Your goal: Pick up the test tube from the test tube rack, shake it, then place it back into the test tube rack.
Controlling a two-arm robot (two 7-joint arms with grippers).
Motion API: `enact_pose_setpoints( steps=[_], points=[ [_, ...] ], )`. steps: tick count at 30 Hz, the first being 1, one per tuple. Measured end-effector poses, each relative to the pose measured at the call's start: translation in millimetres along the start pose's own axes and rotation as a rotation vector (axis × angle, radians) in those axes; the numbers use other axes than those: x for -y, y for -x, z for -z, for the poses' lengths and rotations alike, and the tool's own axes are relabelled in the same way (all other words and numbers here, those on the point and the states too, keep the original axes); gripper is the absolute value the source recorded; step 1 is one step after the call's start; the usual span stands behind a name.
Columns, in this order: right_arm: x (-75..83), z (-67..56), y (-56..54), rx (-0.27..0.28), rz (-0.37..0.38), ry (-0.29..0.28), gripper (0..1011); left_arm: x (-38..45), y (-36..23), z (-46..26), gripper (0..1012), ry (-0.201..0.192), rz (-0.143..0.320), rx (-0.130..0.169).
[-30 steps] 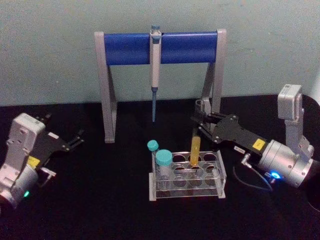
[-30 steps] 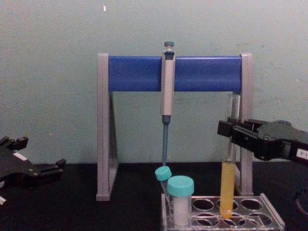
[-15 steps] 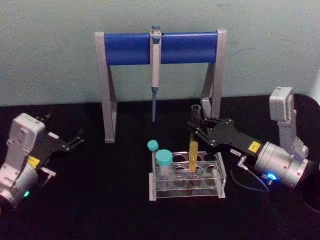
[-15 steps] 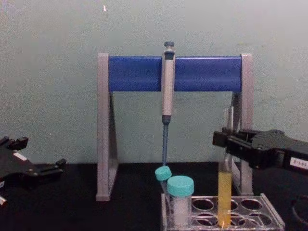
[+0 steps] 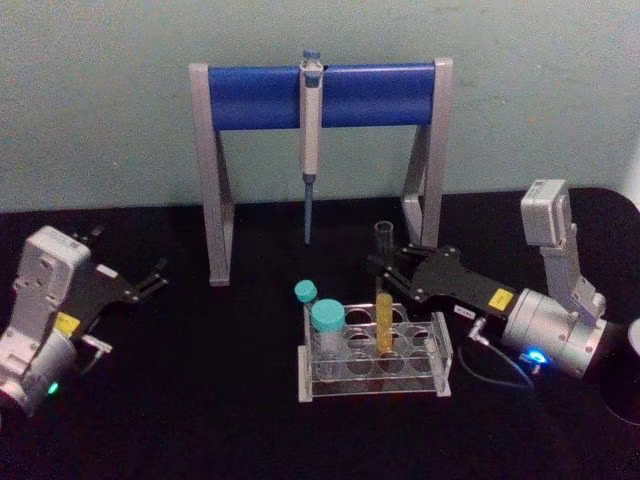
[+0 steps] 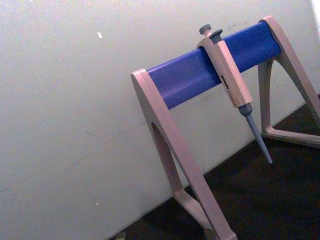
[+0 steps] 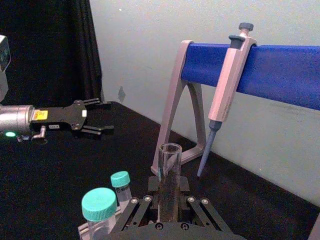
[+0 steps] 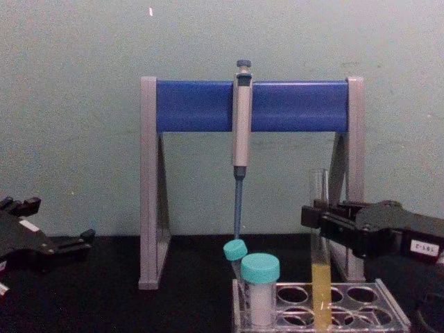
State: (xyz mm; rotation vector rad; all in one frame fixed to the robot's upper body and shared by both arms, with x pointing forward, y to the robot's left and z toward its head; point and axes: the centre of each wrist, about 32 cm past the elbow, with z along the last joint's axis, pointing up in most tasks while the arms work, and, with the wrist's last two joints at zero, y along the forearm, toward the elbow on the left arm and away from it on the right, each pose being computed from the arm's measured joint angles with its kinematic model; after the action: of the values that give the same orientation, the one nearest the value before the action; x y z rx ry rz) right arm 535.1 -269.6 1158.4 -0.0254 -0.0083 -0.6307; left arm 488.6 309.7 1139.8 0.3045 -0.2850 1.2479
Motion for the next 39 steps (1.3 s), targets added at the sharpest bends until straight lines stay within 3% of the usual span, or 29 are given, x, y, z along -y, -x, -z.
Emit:
enact_pose_setpoints(
  steps=[39],
  points=[
    [-1.5, 1.9, 0.6, -0.016, 0.008, 0.025, 229, 0.0, 0.0, 0.0, 1001, 0.000, 0.000, 0.000]
  ],
)
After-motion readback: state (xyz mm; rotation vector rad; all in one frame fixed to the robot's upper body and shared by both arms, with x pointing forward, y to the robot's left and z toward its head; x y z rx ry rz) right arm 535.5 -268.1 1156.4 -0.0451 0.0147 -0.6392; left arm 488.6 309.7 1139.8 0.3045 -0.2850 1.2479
